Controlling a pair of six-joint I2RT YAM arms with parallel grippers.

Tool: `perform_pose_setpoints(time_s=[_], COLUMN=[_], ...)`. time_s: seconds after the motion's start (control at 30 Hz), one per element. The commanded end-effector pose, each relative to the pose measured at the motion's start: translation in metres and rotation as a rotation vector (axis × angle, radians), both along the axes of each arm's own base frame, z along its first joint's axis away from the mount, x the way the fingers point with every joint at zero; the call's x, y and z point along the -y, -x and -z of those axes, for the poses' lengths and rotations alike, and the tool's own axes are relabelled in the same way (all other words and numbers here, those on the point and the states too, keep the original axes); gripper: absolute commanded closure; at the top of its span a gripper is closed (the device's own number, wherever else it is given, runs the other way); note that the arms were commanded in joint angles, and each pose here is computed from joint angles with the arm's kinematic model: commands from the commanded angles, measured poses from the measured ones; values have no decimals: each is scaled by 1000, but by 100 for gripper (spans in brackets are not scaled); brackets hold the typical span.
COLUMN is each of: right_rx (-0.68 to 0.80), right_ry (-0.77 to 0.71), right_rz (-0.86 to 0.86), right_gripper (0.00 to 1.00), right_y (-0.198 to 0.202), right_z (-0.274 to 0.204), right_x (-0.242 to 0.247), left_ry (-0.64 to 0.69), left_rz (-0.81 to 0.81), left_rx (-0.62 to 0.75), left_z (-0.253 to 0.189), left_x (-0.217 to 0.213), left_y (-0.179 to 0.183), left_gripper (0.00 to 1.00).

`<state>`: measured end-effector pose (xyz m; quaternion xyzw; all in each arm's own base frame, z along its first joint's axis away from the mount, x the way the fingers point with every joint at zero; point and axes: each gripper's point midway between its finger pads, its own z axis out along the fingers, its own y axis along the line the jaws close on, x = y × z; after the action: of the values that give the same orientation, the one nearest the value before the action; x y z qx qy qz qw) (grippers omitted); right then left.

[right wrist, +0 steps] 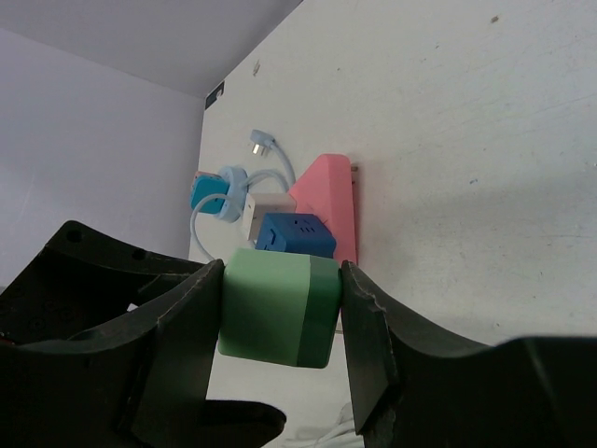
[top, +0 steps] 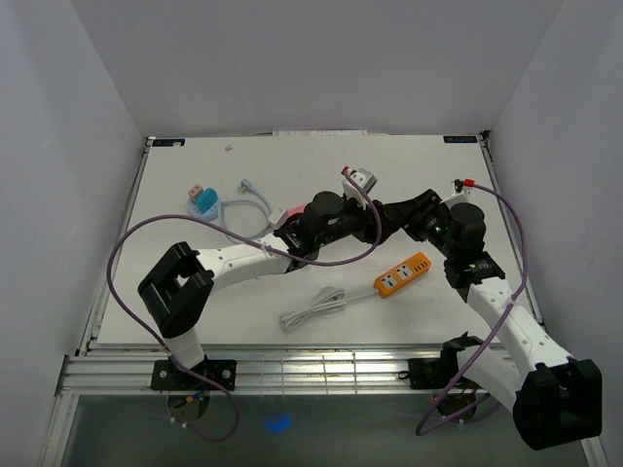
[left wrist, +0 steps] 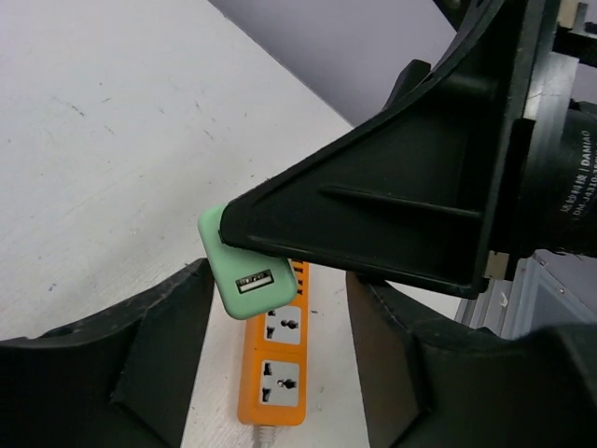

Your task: Insert the plug

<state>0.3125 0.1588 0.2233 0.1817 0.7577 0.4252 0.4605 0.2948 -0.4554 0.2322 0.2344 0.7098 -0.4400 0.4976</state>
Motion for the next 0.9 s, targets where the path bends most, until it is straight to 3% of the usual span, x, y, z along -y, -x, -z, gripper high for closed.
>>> perform_pose_setpoints(time_s=[0.0,0.17,0.23,0.37,0.4,0.43,0.47,0.63,0.7,0.73,0.87], right_rx=[76,75,71,70,74,62,60,47,47,44,63], right_ry=[-32,-37,-36,-31,-27,-19,-9,21,44,55,122], right_rz=[-28,-31,-34,-32,-31,-30,-27,-25,-22,-21,28], right_gripper=[92,92,92,90,86,80,69,45,27,12,2], right_y=[3,5,6,8,8,9,8,9,11,12,17], right_z=[-21,-21,-20,-19,-20,-17,-16,-7,-4,-2,1], right_x=[-6,-7,-7,-6,-5,-5,-4,-2,1,1,16], left_ry=[35,29,21,14,4,-1,-11,-23,-24,-22,-15], left_rz=[-27,-49,-67,-53,-44,-34,-18,28,38,49,117], left_rx=[40,48,56,94,107,111,112,131,128,126,140], left_z=[-20,-18,-17,-21,-20,-18,-13,-6,-4,-3,2], left_x=[4,2,0,-3,-3,-3,-3,-11,-21,-24,-42], left_y=[-7,-11,-13,-11,-10,-8,-5,8,18,23,50], left_gripper=[33,55,58,72,86,95,100,100,100,100,100])
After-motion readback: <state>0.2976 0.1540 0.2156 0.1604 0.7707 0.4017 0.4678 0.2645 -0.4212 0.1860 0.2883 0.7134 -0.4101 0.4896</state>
